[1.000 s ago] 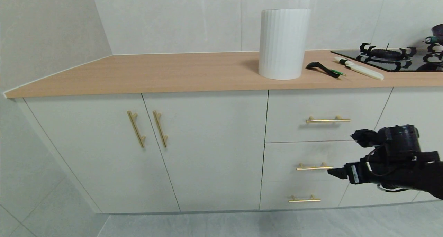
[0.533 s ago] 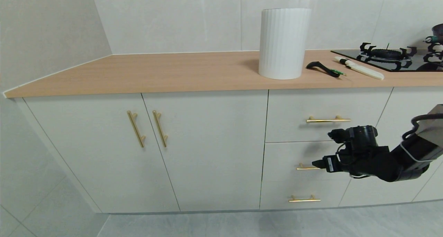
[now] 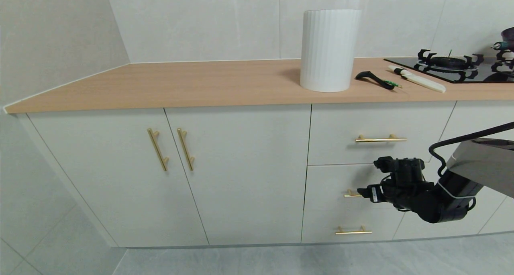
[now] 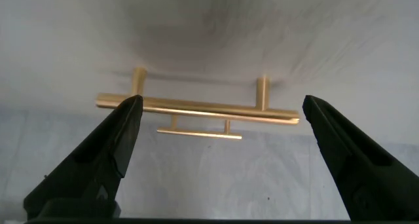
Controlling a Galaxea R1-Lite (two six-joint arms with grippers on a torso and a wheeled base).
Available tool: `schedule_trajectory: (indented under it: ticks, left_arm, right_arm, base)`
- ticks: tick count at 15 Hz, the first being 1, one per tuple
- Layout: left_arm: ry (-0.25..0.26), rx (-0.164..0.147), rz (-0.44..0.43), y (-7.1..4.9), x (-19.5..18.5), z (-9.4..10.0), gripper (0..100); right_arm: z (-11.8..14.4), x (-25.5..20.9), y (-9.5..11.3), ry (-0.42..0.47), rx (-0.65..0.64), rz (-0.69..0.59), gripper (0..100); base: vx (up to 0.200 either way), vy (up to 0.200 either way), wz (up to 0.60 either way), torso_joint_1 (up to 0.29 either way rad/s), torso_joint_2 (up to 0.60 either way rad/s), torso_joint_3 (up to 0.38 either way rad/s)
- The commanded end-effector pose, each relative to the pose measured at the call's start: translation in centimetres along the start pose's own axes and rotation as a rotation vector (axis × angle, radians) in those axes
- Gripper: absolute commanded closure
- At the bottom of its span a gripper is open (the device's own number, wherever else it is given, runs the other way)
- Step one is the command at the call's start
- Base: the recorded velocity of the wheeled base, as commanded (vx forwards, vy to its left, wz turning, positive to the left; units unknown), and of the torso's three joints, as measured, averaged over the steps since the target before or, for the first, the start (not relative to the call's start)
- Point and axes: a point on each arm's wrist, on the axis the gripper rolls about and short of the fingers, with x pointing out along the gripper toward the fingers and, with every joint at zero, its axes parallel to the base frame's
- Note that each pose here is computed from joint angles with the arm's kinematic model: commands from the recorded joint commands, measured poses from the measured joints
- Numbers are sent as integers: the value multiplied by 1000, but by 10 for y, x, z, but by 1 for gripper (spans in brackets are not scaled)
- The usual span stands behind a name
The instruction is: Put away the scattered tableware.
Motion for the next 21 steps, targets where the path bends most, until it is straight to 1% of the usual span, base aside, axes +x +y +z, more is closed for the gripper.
schedule_trajectory:
  ticks: [1,3,7,12,16,19,21]
  left_arm:
    - [1,0,0,0,0,0,0]
    - [1,0,0,0,0,0,0]
    - [1,0,0,0,0,0,0]
    - [1,0,0,0,0,0,0]
    - [1,0,0,0,0,0,0]
    - [1,0,0,0,0,0,0]
    - [1,0,0,0,0,0,0]
  right_arm:
    - [-10,11,0,13,-1,-13,0]
    - [-11,15,1,-21,-1,-19,0]
    - [-15,24,1,-24,1,-39,0]
    - [-19,29,-1,-21,2,-52,0]
    - [-25,28,-3,0,-1,-55,0]
    - [-31,23,-6,26,2,-60,0]
    - [-27,7,-7,28,-1,-52,0]
  base:
    - [0,0,0,0,0,0]
    - [0,0,0,0,0,0]
    - [0,0,0,0,0,0]
    - [0,0,0,0,0,0]
    - [0,0,0,0,0,0]
    - [0,0,0,0,0,0]
    - [0,0,0,0,0,0]
